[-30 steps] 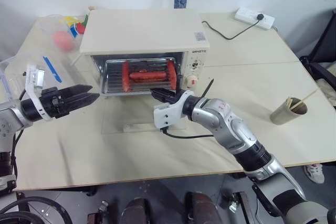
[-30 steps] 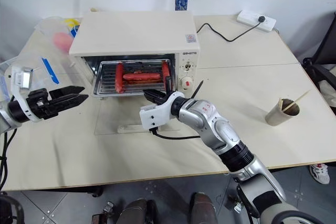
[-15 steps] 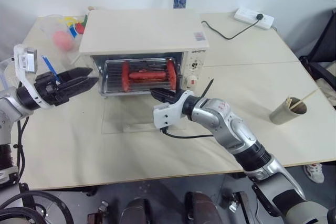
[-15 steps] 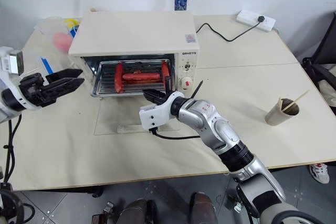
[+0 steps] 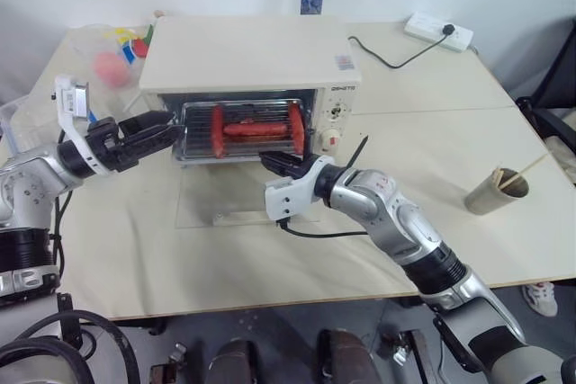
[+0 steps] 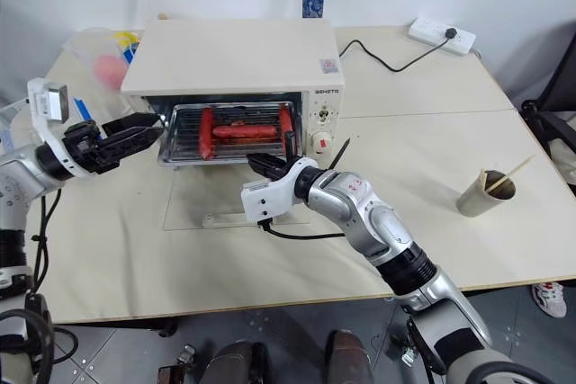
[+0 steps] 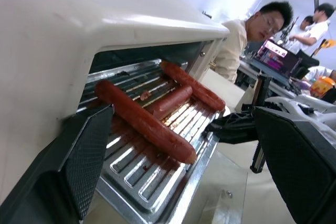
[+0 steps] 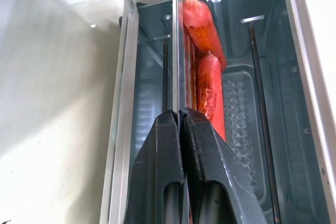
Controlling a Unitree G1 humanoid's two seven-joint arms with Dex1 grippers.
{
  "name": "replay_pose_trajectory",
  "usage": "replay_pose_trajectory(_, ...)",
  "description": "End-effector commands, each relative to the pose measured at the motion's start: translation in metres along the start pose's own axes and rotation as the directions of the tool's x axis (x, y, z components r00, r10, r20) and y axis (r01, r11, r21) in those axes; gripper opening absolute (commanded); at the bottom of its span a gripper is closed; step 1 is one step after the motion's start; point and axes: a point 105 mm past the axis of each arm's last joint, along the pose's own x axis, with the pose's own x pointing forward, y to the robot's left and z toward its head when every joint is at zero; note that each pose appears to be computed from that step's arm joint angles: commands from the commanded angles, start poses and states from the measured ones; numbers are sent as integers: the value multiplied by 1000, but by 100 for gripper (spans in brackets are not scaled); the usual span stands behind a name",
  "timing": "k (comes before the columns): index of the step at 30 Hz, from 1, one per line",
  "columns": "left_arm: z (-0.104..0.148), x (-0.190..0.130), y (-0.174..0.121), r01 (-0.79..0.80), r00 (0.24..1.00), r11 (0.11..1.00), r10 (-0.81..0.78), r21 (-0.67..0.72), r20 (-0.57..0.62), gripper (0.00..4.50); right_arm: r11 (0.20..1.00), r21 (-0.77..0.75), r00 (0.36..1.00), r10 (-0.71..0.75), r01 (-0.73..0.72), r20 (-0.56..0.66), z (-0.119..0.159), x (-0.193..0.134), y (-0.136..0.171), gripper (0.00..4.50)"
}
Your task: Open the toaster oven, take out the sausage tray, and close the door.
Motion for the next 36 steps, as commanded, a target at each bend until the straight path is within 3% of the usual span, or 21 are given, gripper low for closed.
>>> replay_pose_trajectory(1, 15, -1, 7, -35, 999, 998, 33, 57, 40, 450, 995, -47, 994, -90, 93, 53, 14, -12, -22, 1)
replay_pose_trajectory(21, 5, -6, 21, -59, 998, 998, 59, 11, 33, 450, 998, -55, 997, -35, 39, 70, 24, -44, -8, 1)
replay_pose_trajectory(27, -9, -23, 16, -101, 994, 988, 95, -115, -56, 450, 999, -11, 994, -30, 32, 101, 27, -53, -8, 1)
replay_pose_trajectory(32, -14, -36, 5, -160, 987, 938, 143, -307, -79, 450, 999, -4, 989, -36, 37, 142, 29, -58, -8, 1)
replay_pose_trajectory(36, -28, -36, -21, -140, 988, 875, 91, -463, -127, 450, 999, -7, 987, -30, 32, 156, 27, -61, -6, 1)
